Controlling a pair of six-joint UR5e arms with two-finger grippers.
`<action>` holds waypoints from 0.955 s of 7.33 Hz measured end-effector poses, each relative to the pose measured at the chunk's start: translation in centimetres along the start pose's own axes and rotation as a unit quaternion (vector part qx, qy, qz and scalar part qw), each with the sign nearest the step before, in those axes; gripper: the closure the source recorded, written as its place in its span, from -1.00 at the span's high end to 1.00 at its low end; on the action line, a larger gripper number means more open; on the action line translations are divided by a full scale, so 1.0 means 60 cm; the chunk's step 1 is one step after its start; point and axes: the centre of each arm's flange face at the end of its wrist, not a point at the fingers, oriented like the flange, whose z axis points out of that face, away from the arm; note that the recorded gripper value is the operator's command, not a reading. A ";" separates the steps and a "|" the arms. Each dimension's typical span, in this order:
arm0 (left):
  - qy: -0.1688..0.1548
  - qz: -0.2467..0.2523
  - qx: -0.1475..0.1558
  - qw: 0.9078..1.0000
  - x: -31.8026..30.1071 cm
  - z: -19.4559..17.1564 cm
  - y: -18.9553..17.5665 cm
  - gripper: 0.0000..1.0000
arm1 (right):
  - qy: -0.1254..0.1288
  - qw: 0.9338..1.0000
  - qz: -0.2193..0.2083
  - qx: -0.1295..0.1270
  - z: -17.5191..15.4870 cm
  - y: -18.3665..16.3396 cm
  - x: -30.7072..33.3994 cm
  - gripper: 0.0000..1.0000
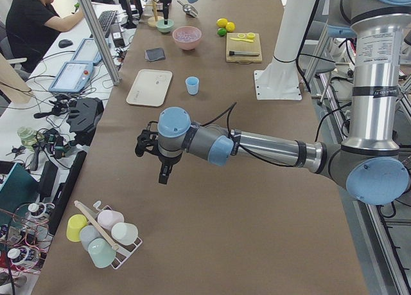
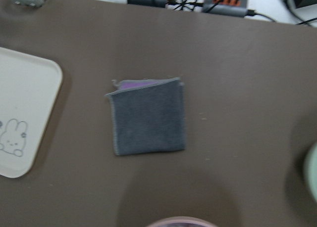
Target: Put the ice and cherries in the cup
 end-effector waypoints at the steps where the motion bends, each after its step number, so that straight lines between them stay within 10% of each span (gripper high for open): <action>1: 0.003 0.011 0.007 1.000 0.022 -0.010 -0.007 0.96 | 0.011 1.000 0.007 0.010 -0.047 0.017 0.139 0.99; 7: 0.016 -0.049 -0.014 0.999 0.201 0.073 -0.085 0.96 | 0.023 0.998 0.053 -0.004 -0.099 0.405 0.451 0.99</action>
